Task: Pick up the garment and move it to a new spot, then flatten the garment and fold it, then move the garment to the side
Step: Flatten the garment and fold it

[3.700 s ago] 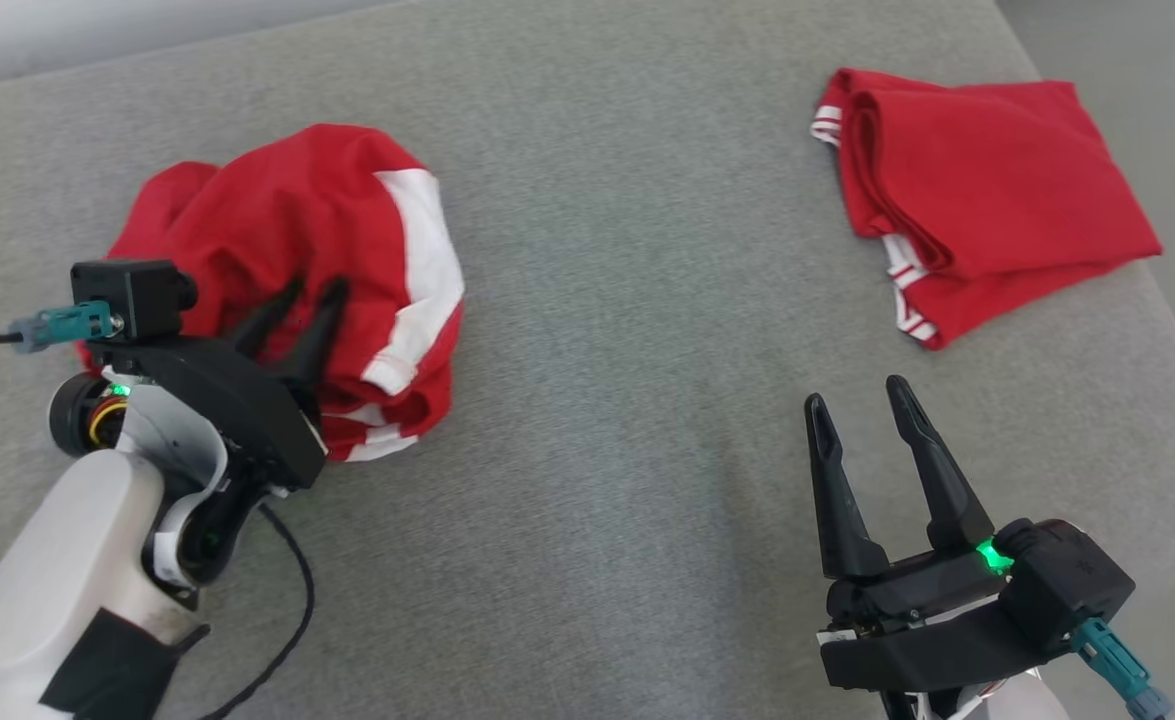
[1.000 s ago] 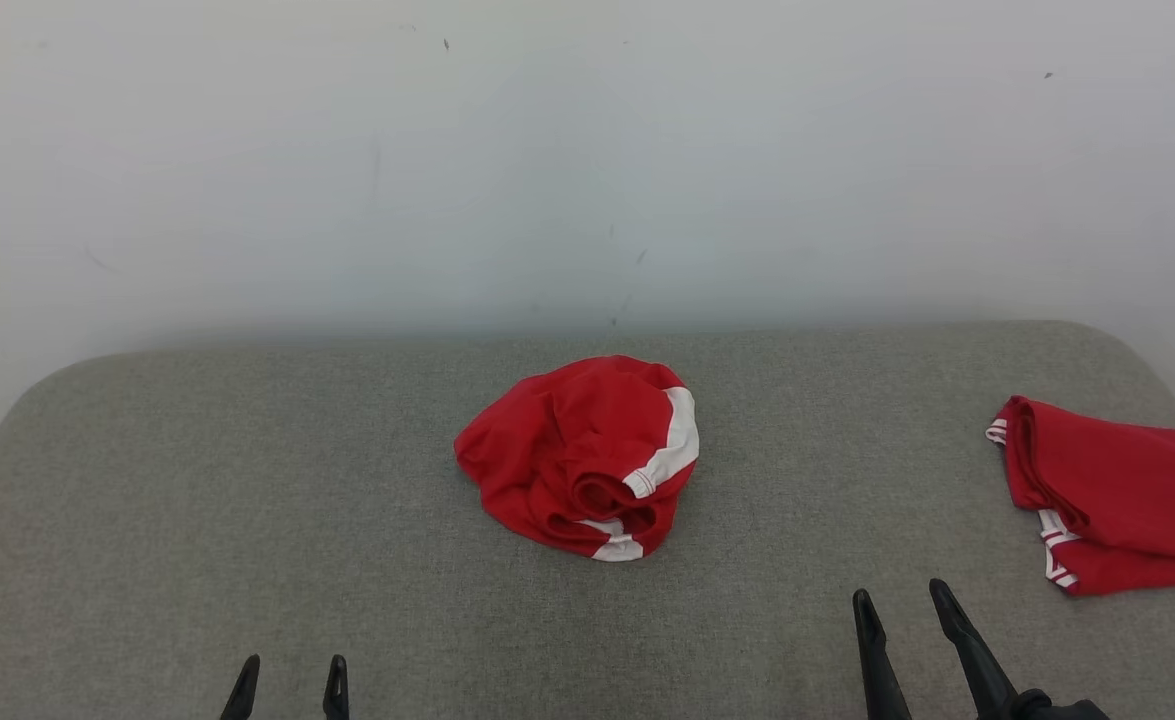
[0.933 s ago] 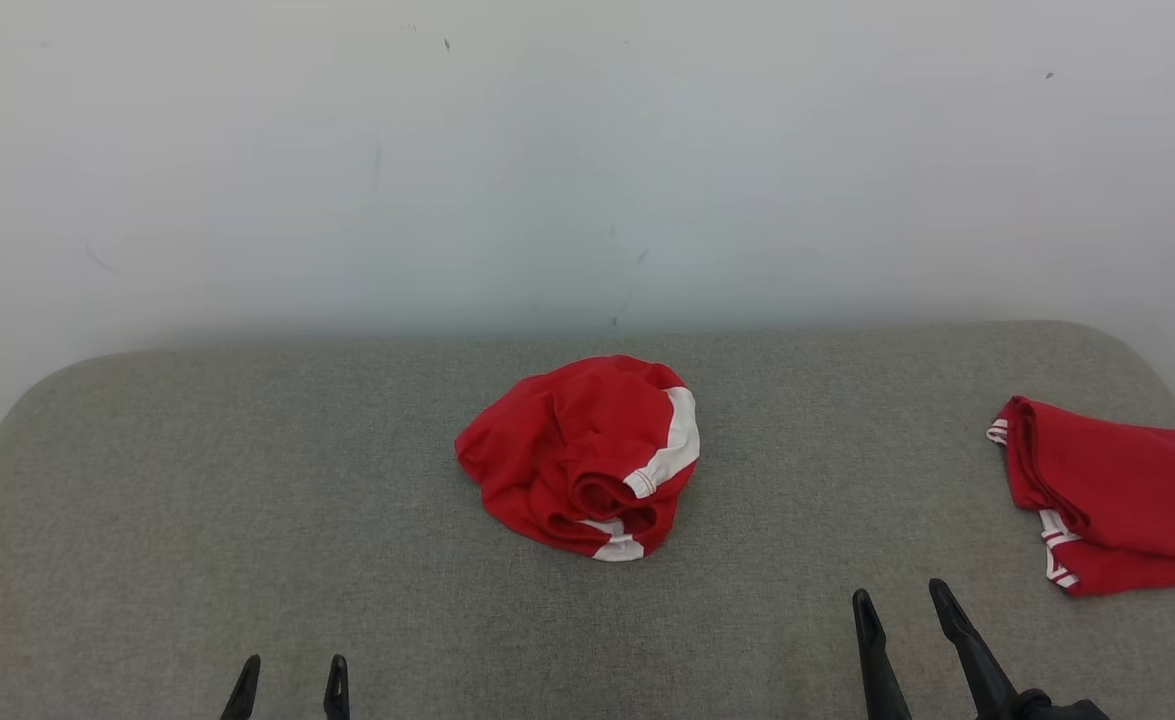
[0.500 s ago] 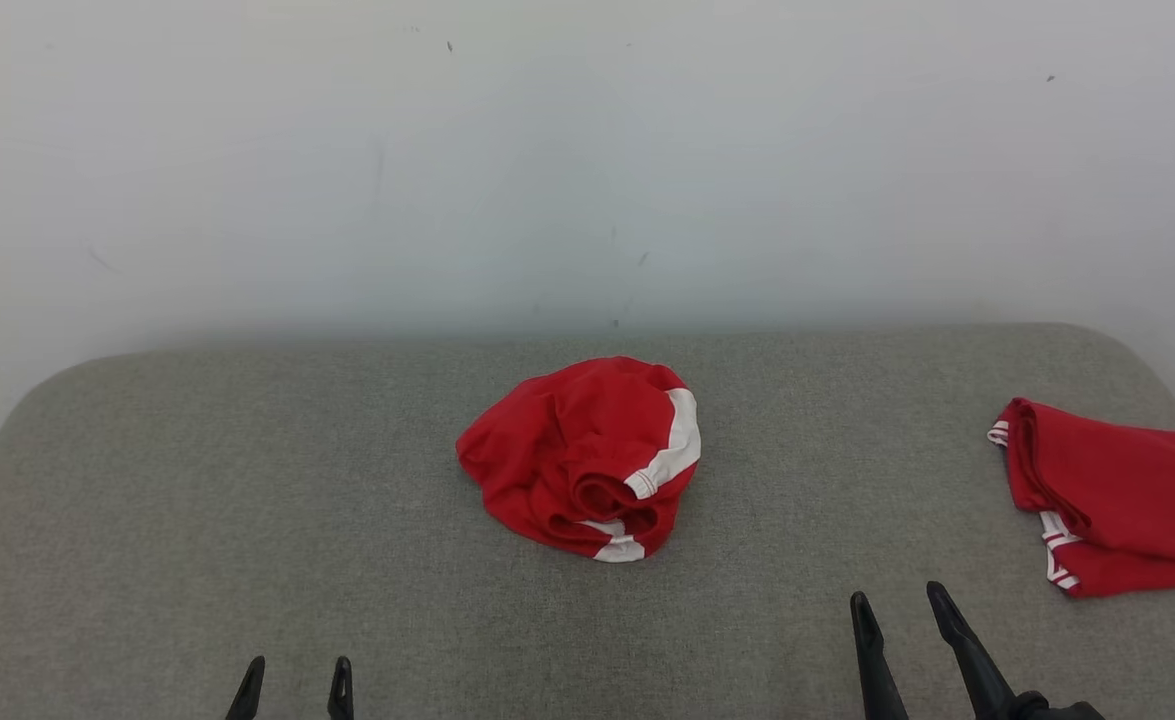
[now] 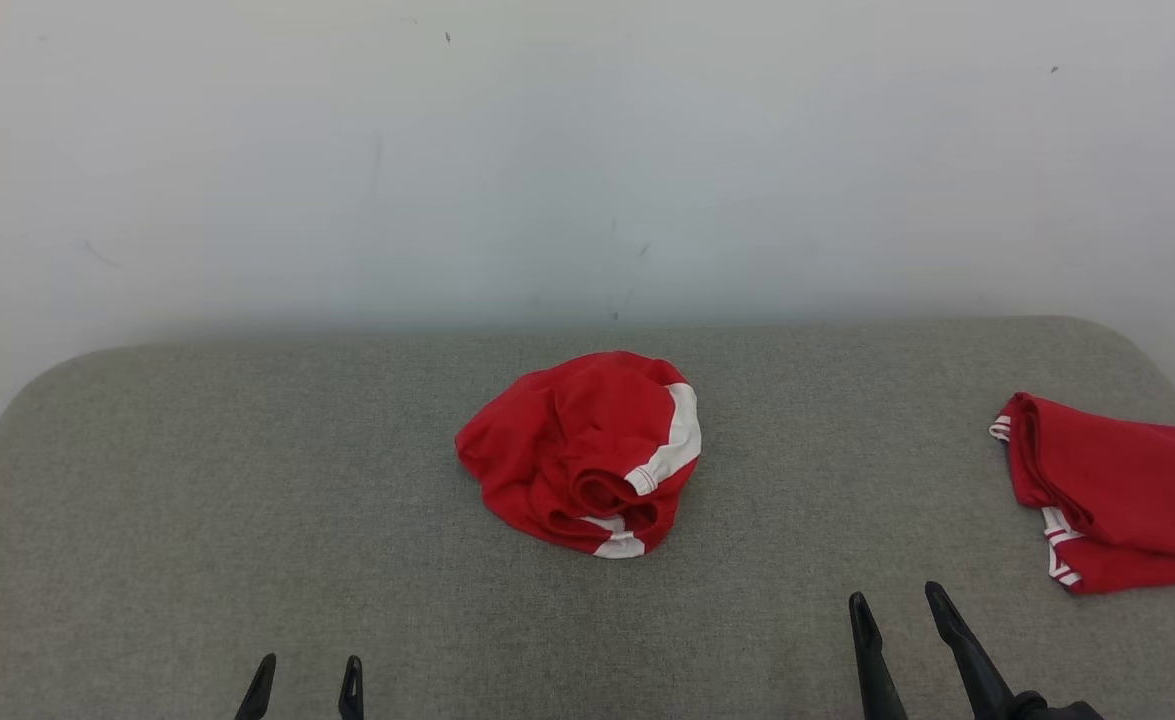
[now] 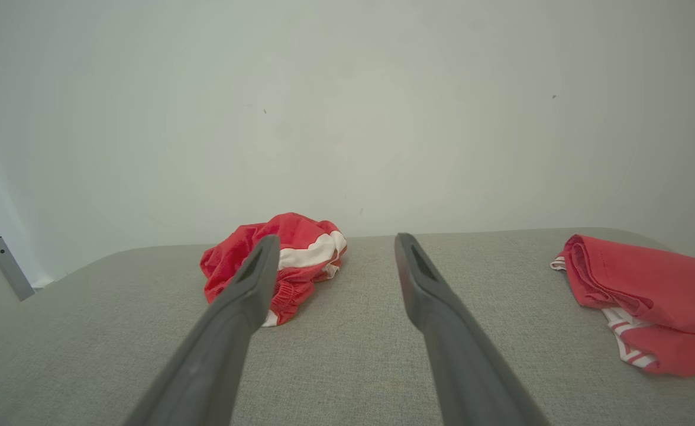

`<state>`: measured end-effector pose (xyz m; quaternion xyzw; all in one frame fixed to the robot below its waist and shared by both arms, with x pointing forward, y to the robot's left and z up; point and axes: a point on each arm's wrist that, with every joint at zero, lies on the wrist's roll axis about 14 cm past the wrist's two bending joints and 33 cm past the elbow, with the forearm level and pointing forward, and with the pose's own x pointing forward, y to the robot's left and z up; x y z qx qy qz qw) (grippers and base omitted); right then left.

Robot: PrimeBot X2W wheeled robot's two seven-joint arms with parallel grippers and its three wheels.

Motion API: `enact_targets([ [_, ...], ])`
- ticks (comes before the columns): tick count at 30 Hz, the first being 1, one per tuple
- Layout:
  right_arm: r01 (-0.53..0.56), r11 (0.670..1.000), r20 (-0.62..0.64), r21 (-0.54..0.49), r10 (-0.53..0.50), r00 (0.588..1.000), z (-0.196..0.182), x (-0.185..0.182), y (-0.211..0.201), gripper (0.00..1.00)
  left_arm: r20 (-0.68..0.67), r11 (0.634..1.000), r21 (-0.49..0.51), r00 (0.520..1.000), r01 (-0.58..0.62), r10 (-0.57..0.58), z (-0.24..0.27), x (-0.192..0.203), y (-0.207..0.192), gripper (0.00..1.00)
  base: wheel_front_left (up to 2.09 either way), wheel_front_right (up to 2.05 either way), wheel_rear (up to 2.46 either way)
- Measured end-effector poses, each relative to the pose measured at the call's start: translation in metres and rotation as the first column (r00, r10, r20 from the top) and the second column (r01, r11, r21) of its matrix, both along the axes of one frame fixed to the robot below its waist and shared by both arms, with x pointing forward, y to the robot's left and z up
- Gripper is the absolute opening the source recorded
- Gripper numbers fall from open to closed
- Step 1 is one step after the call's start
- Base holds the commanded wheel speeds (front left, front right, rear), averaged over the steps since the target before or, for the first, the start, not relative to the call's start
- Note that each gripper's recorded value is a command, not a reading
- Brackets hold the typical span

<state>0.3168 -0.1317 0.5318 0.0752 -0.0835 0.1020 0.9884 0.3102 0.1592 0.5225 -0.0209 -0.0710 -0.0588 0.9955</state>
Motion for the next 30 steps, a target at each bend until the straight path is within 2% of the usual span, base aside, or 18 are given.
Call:
enact_targets([
  [15, -0.002, 1.000, -0.005, -0.002, 0.002, 1.000, -0.002, 0.001, 0.000, 1.00, -0.027, 1.000, -0.001, 0.999, 0.024, -0.024, -0.008, 0.001, -0.009, 1.00, 0.00, 0.00, 0.00],
  [21, 0.004, 1.000, -0.016, -0.005, -0.004, 1.000, -0.004, 0.004, -0.002, 1.00, -0.025, 0.997, -0.025, 0.997, 0.069, -0.069, -0.006, 0.022, -0.022, 1.00, 0.00, 0.00, 0.00],
  [26, 0.014, 1.000, -0.032, -0.007, -0.014, 0.999, -0.009, 0.009, -0.006, 1.00, -0.020, 0.987, -0.064, 0.989, 0.146, -0.148, -0.002, 0.045, -0.047, 1.00, 0.00, 0.00, 0.00],
  [30, 0.025, 1.000, -0.050, -0.011, -0.025, 0.998, -0.014, 0.014, -0.009, 1.00, -0.017, 0.960, -0.106, 0.965, 0.259, -0.262, 0.002, 0.062, -0.085, 1.00, 0.00, 0.00, 0.00],
])
